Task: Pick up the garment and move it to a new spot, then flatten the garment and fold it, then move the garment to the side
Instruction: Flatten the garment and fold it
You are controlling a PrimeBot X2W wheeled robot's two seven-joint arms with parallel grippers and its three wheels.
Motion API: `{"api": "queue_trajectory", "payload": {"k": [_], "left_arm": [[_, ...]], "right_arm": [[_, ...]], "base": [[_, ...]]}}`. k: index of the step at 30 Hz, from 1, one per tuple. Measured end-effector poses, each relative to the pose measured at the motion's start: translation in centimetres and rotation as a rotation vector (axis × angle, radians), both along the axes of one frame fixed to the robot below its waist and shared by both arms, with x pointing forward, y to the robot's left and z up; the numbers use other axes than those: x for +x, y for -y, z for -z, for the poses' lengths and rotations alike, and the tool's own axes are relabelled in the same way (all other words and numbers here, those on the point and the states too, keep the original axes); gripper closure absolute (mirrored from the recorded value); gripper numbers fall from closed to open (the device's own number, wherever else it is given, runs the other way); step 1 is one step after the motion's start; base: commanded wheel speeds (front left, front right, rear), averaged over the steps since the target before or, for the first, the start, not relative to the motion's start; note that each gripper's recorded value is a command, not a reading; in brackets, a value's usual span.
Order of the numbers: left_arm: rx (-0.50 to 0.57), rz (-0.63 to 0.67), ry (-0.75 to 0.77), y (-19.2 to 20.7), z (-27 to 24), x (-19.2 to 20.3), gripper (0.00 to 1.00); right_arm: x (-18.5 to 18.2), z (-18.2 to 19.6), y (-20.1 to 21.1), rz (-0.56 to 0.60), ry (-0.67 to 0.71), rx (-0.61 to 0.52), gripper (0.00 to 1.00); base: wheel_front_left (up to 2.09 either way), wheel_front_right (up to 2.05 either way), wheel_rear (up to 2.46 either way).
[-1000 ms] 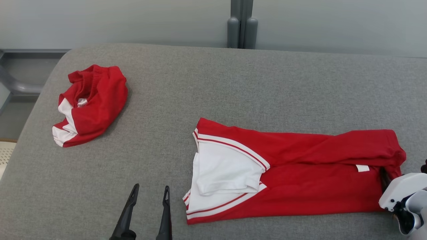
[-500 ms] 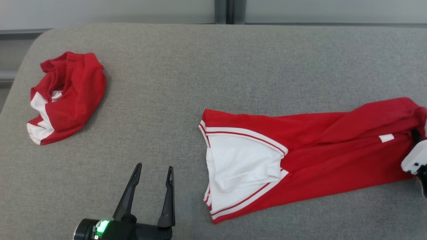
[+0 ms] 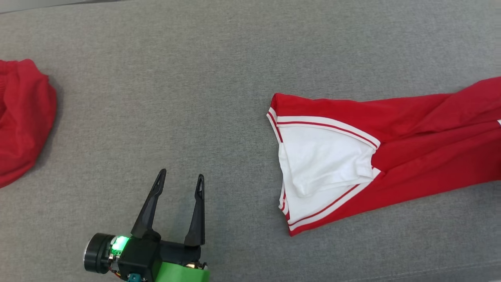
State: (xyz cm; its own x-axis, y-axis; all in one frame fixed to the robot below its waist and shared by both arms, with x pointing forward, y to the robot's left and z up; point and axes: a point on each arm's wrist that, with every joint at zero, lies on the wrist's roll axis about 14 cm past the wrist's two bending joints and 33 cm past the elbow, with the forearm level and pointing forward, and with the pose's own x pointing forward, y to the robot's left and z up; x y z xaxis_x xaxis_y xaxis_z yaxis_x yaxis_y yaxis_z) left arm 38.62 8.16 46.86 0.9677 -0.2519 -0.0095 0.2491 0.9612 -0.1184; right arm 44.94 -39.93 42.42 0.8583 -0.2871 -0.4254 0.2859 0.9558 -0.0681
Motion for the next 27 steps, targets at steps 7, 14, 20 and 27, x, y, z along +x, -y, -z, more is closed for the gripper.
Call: {"api": "queue_trajectory", "payload": {"k": [7,14,20,27], "left_arm": [[-0.021,0.028,0.018,1.1,-0.9,-0.5,0.0],[-0.034,0.025,0.061,1.2,-2.8,-2.0,0.0],[-0.03,-0.01,0.085,0.3,-3.7,-2.9,0.0],[-0.02,-0.062,0.098,-1.3,-4.2,-3.7,0.0]], "right_arm": [[-0.8,-4.8,-1.5,-0.083,0.098,-0.048,1.0],[-2.0,-9.7,-7.0,-0.208,0.193,-0.055,1.0],[-2.4,-11.8,-13.8,-0.325,0.247,-0.011,1.0],[-2.1,-12.2,-21.7,-0.451,0.283,0.096,1.0]], "base": [[0.0,0.0,0.0],[0.0,0.0,0.0],[0.0,0.0,0.0],[0.0,0.0,0.0]]}}
